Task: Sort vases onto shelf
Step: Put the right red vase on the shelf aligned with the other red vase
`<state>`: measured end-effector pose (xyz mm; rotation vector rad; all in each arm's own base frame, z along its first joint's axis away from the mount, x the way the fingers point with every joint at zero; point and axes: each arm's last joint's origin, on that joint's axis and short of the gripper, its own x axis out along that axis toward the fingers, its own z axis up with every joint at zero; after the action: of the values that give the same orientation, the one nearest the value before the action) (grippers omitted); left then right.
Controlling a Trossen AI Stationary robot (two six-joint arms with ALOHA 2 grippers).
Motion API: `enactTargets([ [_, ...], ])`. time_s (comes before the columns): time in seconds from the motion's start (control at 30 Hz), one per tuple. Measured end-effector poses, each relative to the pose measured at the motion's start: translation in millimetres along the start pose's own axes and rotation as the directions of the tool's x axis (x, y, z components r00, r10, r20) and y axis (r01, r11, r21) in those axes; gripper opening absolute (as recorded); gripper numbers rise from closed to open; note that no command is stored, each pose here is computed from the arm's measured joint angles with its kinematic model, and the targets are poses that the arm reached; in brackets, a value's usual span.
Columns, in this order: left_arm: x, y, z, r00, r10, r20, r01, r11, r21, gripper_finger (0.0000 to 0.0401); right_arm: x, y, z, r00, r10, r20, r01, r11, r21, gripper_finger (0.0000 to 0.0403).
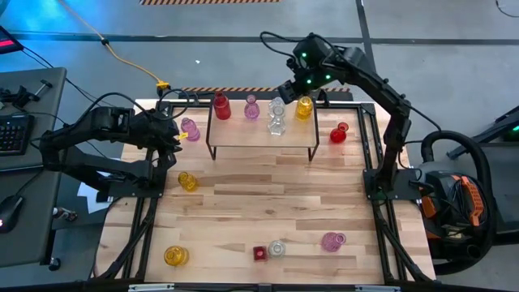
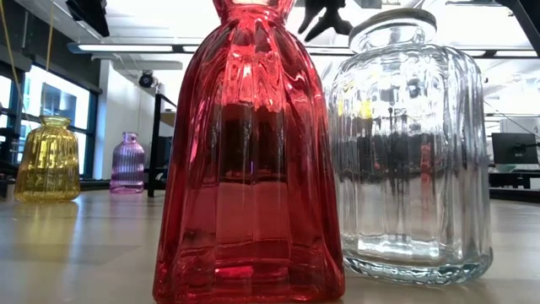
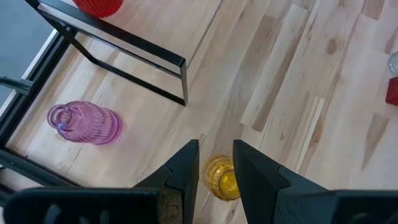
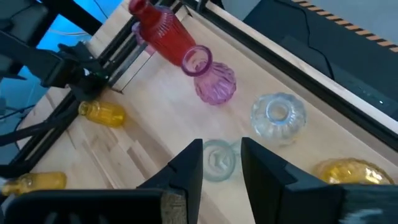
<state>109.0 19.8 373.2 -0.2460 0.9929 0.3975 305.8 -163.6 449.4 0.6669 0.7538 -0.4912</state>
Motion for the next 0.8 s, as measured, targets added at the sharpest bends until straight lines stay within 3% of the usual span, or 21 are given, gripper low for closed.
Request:
enactTargets([
  [0.13, 0.0, -0.6, -0.2, 1.000, -0.021, -0.006, 0.021, 1.000, -0.024, 0.0090, -12.8, 4.5, -5.6, 1.000, 0.020, 0.001, -0.020, 1.000, 0.001, 0.0092],
  [0.37, 5.4, -7.7, 10.3, 0.990, -0.140, 0.012, 0.140, 0.990, -0.026, 0.0090, -24.3, 12.3, -22.0, 0.997, -0.003, -0.080, 0.005, 1.000, 0.023, 0.0092],
  [0.6, 18.2, -25.3, 26.8, 0.965, -0.261, 0.012, 0.259, 0.963, 0.073, 0.0090, -22.8, 32.4, -40.3, 0.986, 0.005, -0.168, 0.005, 0.998, 0.056, 0.0092],
  [0.8, 34.4, -50.5, 39.8, 0.937, -0.349, -0.020, 0.345, 0.916, 0.206, 0.0090, -22.2, 59.5, -60.5, 0.972, 0.033, -0.232, -0.019, 0.998, 0.061, 0.0092],
])
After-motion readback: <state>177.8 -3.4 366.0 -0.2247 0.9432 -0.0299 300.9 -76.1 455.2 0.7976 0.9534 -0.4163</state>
